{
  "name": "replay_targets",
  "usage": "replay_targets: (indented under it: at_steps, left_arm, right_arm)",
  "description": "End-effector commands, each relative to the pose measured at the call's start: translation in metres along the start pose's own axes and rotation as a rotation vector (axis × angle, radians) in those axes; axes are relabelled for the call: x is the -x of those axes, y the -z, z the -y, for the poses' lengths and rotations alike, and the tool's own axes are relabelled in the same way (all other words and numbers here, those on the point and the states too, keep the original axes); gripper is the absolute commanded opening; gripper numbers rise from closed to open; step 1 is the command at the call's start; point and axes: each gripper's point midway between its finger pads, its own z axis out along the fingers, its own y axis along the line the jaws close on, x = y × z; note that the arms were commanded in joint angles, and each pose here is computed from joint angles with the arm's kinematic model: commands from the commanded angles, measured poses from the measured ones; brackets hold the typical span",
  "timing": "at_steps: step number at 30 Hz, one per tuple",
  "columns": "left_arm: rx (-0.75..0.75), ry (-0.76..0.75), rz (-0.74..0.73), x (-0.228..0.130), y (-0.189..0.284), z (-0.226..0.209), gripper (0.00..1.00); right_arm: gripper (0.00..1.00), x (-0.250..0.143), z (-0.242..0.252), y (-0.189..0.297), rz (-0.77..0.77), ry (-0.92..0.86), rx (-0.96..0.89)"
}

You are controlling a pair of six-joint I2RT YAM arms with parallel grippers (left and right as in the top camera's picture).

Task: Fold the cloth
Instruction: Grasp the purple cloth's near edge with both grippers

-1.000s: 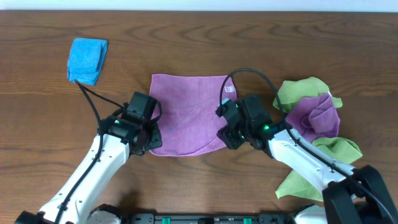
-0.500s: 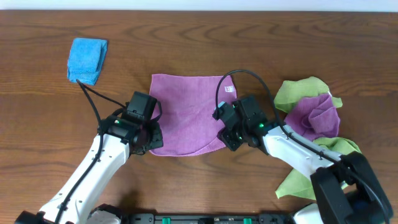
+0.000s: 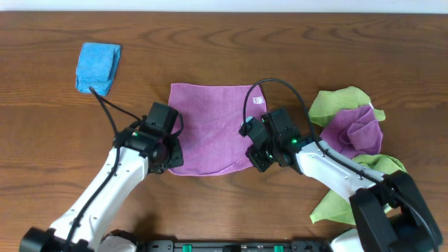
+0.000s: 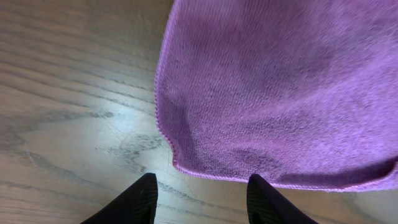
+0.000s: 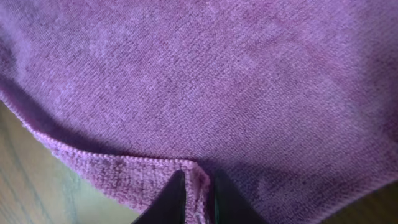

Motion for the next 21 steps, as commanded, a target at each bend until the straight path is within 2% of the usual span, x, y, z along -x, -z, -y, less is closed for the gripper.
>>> replay_targets:
  at_steps: [1,2,12,21]
  left_arm:
    - [-0.001,-0.011,-0.062,-0.008,-0.01,-0.001,0.47]
    - [-0.001,-0.01,-0.078,-0.011,-0.012,-0.001,0.47]
    - [0.069,0.03,-0.117,-0.021,-0.024,-0.016,0.46]
    - [-0.006,0.111,-0.107,-0.021,-0.04,-0.014,0.44]
  right_arm:
    - [0.04,0.003,-0.01,0.001,0.009,-0.019,0.047]
    - [0.01,0.003,-0.011,0.001,0.011,-0.024,0.051]
    - [0.02,0.008,-0.012,0.006,0.026,-0.028,0.049]
    - [0.01,0.013,-0.013,0.012,0.048,-0.02,0.046]
